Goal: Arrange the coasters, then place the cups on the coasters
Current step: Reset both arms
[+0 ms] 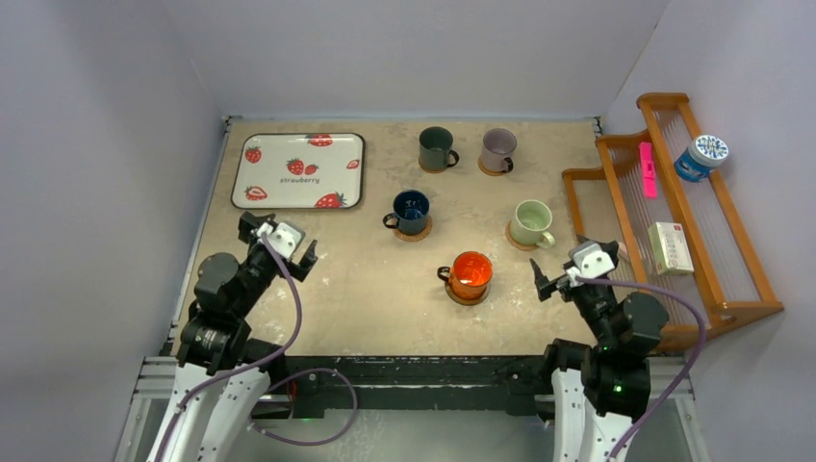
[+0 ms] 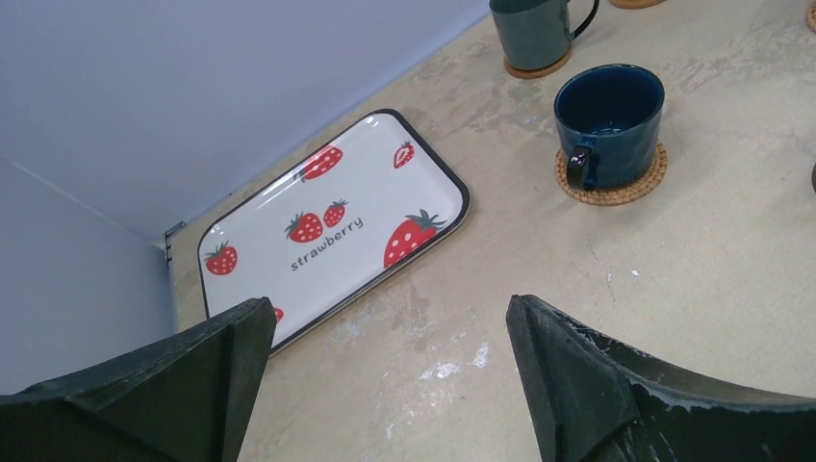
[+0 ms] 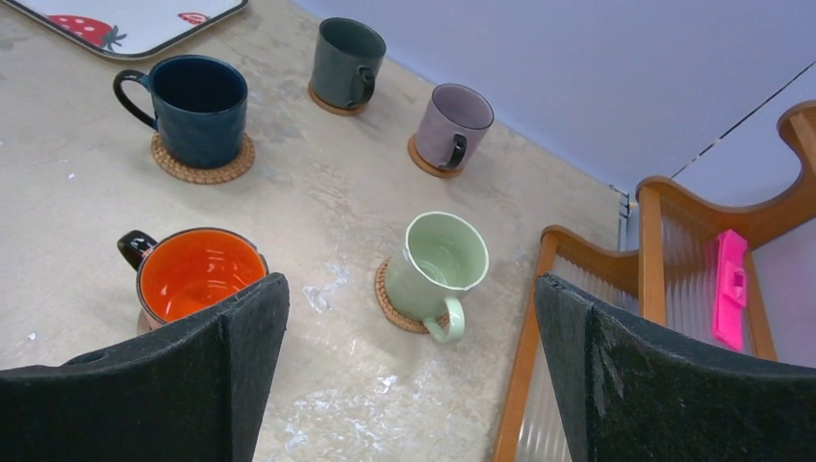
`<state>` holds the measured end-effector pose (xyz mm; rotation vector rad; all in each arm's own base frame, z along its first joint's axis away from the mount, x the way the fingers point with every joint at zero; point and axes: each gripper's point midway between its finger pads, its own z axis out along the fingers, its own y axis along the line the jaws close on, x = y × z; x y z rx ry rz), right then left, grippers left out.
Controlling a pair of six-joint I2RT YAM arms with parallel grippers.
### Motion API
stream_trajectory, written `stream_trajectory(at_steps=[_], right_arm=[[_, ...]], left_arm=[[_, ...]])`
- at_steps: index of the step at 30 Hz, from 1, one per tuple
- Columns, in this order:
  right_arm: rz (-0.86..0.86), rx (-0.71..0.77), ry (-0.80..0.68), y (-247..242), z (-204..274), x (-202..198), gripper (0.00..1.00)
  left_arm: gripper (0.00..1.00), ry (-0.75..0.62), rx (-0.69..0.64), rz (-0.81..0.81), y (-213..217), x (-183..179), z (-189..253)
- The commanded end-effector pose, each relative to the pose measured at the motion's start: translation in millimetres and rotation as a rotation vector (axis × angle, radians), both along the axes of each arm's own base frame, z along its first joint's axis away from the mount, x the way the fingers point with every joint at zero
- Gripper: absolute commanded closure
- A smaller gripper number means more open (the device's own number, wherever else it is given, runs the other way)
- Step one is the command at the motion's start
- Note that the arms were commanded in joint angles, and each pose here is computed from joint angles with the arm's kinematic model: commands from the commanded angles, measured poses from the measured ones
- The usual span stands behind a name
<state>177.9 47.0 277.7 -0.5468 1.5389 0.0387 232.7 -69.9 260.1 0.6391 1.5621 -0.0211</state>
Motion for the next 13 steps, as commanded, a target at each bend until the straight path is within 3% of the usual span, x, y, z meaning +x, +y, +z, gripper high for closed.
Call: stream_trajectory(at_steps=[1, 13], right_arm=[[0.035, 0.03, -0.049, 11, 10, -16, 0.01], [-0.012, 0.056, -0.071, 5, 13, -15, 0.01]], left_arm=[[0.02, -0.04, -0.016, -0.027, -3, -6, 4], [0.02, 0.007, 0.026, -0.159, -22, -14, -10]])
